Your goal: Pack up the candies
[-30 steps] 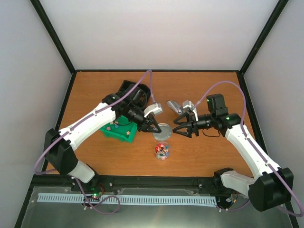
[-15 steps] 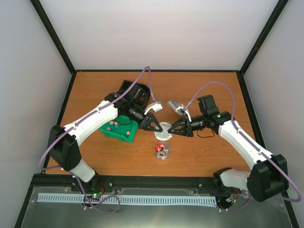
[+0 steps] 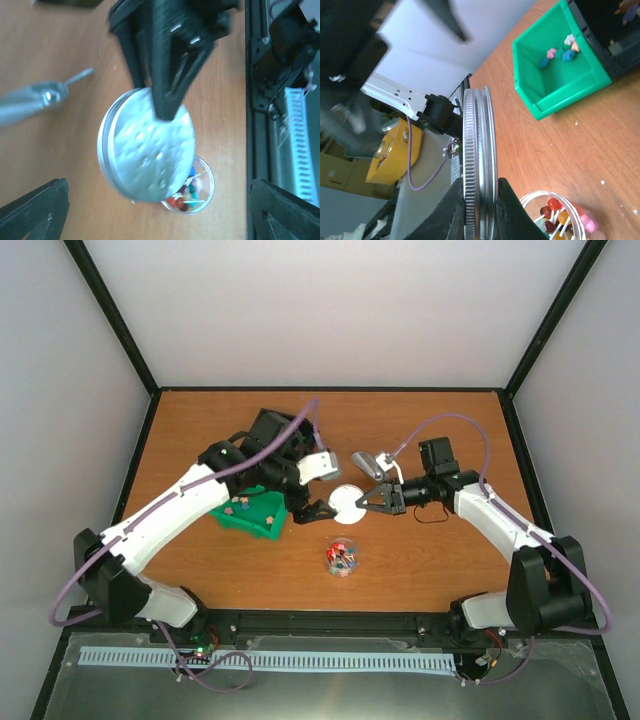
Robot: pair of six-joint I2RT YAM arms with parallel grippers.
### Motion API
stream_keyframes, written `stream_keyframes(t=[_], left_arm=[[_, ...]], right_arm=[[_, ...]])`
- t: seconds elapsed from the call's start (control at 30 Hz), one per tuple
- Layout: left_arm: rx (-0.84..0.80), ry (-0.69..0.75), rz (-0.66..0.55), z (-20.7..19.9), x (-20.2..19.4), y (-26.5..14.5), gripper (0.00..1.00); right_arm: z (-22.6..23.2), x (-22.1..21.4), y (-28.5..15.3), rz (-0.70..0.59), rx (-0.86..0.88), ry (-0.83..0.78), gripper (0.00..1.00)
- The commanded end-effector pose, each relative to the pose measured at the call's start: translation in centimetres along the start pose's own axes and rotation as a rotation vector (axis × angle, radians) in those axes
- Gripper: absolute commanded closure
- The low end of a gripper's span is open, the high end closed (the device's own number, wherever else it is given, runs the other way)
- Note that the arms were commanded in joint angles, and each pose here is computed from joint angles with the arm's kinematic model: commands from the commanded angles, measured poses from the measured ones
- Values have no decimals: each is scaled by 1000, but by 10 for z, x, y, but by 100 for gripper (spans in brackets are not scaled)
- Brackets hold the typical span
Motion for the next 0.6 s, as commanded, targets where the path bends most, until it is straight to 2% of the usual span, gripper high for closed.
stream_keyframes(t=[0.0, 0.07, 0.2, 0.43, 0.57], left_arm=[[159, 497, 44, -36, 17, -4, 0], [201, 607, 69, -44, 16, 1, 0], [238, 736, 96, -49, 16, 12, 0], [284, 761, 165, -38, 19, 31, 0], [254, 774, 178, -40, 16, 38, 0]], right_arm=[[-8, -3, 4, -10, 64, 92, 97], [-11, -3, 5, -8, 81, 117, 97], [-10, -4, 5, -6, 90, 130, 97], [-2, -9, 3, -9, 110, 133, 97], [-2, -9, 4, -12, 122, 143, 97]])
Point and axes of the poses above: each gripper's point midway between its finger pads, its own y axis out along the fingers, its own z axis along the line the jaws close on, x = y × z, the point moved 7 cm from there along -y, back along the fingers, and after that the axes turned 6 degrees about -y, right-handed, at the moved point
